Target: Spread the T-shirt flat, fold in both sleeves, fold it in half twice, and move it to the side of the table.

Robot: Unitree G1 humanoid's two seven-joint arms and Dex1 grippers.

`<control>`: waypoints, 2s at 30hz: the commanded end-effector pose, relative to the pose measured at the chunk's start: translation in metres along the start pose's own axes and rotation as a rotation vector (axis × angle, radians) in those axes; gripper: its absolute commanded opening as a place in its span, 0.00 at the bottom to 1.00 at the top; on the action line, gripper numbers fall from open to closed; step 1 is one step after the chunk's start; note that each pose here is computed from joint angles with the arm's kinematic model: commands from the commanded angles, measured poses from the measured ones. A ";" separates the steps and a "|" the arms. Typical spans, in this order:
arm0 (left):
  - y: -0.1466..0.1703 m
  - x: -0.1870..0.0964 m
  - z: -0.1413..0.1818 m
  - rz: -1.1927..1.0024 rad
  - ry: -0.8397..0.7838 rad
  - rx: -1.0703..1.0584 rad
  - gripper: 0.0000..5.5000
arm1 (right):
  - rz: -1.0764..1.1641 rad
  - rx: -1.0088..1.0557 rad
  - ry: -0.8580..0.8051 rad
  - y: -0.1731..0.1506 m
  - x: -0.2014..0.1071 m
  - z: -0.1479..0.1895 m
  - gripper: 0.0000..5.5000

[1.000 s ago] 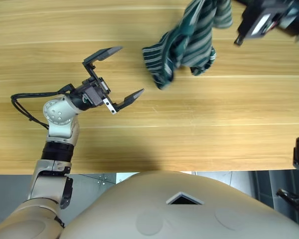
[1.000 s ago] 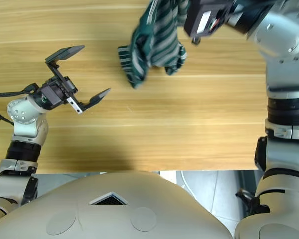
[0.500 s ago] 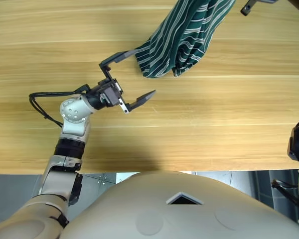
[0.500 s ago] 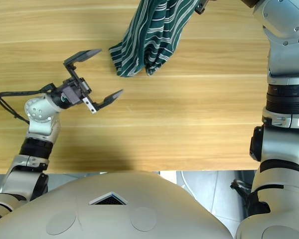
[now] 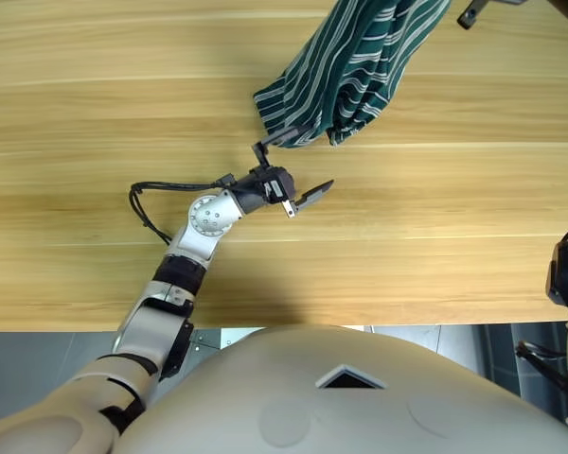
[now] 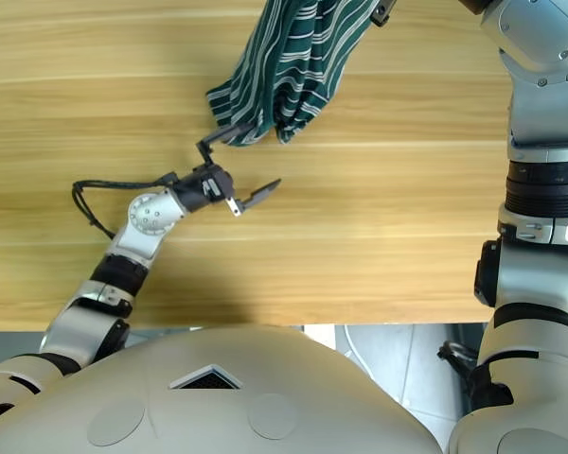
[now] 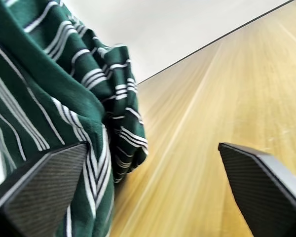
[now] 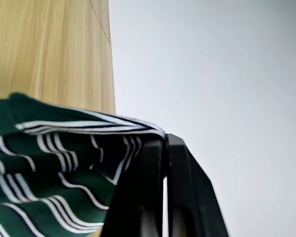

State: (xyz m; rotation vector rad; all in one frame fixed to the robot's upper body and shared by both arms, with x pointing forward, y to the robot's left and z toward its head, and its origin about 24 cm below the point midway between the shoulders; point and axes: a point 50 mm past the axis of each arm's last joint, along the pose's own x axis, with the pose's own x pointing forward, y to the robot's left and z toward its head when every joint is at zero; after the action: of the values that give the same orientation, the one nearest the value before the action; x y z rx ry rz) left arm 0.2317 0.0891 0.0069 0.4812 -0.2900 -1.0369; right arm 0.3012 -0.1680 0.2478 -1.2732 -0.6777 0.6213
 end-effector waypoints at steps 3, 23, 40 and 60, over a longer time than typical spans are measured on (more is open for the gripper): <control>0.002 0.002 -0.001 0.035 0.035 0.064 0.70 | -0.007 -0.011 0.002 -0.005 0.001 0.001 0.00; 0.025 0.004 0.008 0.245 0.004 0.167 0.12 | 0.045 -0.004 0.017 0.004 -0.002 -0.001 0.00; 0.021 -0.008 0.004 0.272 0.032 0.110 0.35 | 0.051 0.000 0.024 0.006 -0.002 -0.002 0.00; -0.022 -0.002 -0.007 0.206 0.113 0.104 0.51 | 0.056 0.014 0.021 0.006 -0.003 -0.001 0.00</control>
State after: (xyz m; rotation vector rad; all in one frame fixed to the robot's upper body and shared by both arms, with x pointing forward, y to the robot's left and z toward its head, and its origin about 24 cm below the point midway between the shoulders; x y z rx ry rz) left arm 0.2169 0.0855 -0.0052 0.5753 -0.3162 -0.7908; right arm 0.3008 -0.1687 0.2417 -1.2763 -0.6338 0.6461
